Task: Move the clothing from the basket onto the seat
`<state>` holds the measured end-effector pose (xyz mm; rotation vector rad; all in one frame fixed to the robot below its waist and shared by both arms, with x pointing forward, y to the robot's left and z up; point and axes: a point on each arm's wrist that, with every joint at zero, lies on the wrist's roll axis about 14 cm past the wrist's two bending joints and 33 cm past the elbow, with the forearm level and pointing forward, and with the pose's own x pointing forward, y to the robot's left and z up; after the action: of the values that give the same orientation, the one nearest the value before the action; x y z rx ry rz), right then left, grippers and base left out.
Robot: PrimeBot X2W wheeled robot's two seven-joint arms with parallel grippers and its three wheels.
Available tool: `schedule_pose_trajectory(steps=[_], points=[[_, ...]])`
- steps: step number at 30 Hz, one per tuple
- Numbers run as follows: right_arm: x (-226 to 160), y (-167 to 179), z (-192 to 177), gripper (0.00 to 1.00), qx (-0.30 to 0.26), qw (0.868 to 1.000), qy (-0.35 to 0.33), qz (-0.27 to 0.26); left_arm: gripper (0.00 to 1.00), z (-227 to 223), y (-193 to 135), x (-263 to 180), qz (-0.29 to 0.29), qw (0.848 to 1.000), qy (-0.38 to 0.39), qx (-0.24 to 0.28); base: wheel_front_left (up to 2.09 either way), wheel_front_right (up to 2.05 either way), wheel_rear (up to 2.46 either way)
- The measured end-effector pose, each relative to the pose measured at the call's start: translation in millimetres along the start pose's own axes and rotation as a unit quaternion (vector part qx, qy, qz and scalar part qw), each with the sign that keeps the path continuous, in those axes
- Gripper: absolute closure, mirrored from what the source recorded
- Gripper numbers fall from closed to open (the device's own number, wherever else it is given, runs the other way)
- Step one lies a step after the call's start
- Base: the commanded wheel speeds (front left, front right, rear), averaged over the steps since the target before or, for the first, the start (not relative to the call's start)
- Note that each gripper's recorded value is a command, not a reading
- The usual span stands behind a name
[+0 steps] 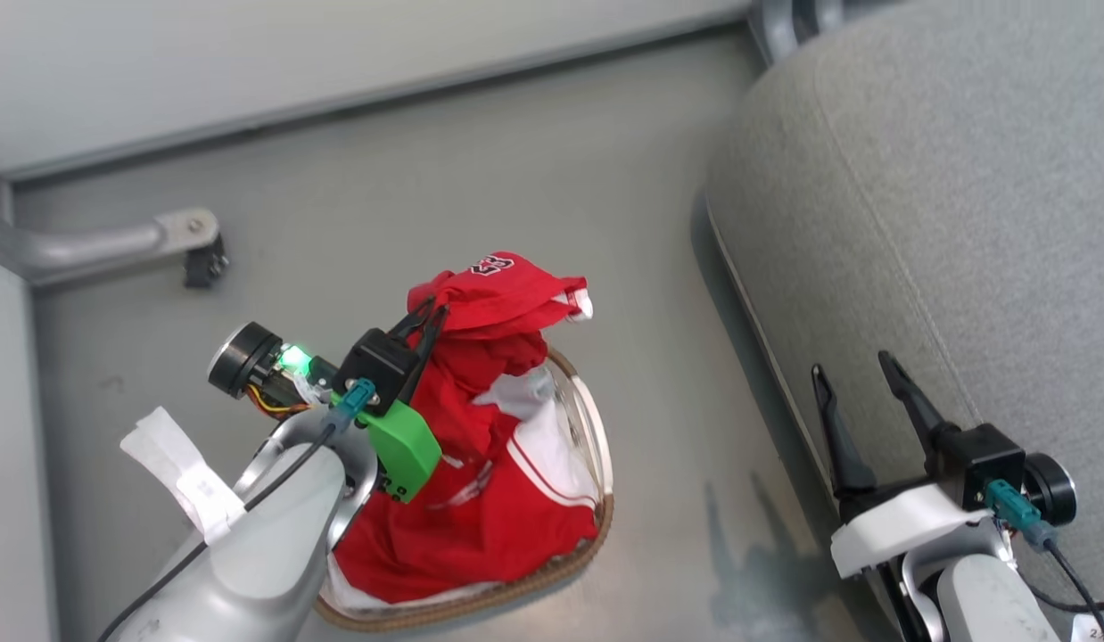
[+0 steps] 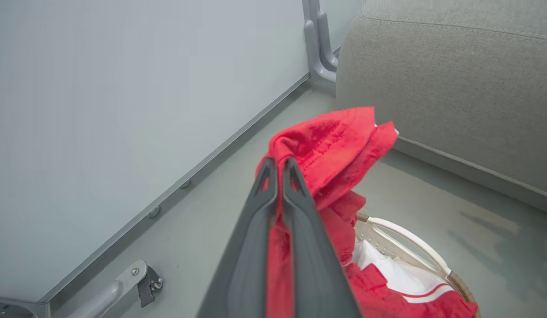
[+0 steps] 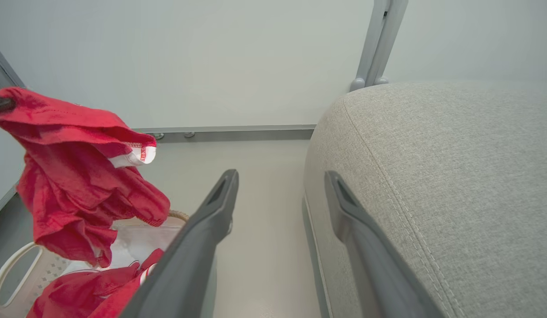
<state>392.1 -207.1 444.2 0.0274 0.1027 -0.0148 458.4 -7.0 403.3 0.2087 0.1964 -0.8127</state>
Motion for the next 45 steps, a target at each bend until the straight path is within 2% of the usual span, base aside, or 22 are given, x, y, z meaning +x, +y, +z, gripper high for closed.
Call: schedule_pose_trajectory(steps=[7,16,20,26,31,37,45], points=[[-18.3,12.1,27.4,0.0,-0.005,0.999,-0.04,0.018,1.0,69.7,-1.5,-21.7,0.0,0.995,-0.066,0.075,0.0,0.0,0.0],[-31.3,38.8,64.8,0.0,-0.014,0.993,-0.098,0.058,1.0,197.7,12.7,-52.0,0.017,0.967,-0.169,0.192,0.0,0.0,0.0],[-31.0,53.5,83.5,0.0,-0.022,0.989,-0.125,0.08,1.0,235.1,17.6,-66.0,0.027,0.954,-0.196,0.225,0.0,0.0,0.0],[-26.6,74.1,103.9,0.0,-0.039,0.981,-0.152,0.111,1.0,263.3,14.9,-72.1,0.026,0.944,-0.221,0.246,0.0,0.0,0.0],[-16.4,97.2,116.3,0.0,-0.064,0.973,-0.165,0.146,1.0,273.3,8.3,-72.6,0.018,0.94,-0.232,0.249,0.0,0.0,0.0],[-5.1,130.4,115.2,0.0,-0.091,0.964,-0.158,0.195,1.0,295.2,-3.7,-80.4,0.011,0.93,-0.255,0.266,0.0,0.0,0.0],[7.2,143.1,130.8,0.0,-0.103,0.957,-0.173,0.208,1.0,304.8,-25.7,-92.3,-0.009,0.921,-0.27,0.28,0.0,0.0,0.0]])
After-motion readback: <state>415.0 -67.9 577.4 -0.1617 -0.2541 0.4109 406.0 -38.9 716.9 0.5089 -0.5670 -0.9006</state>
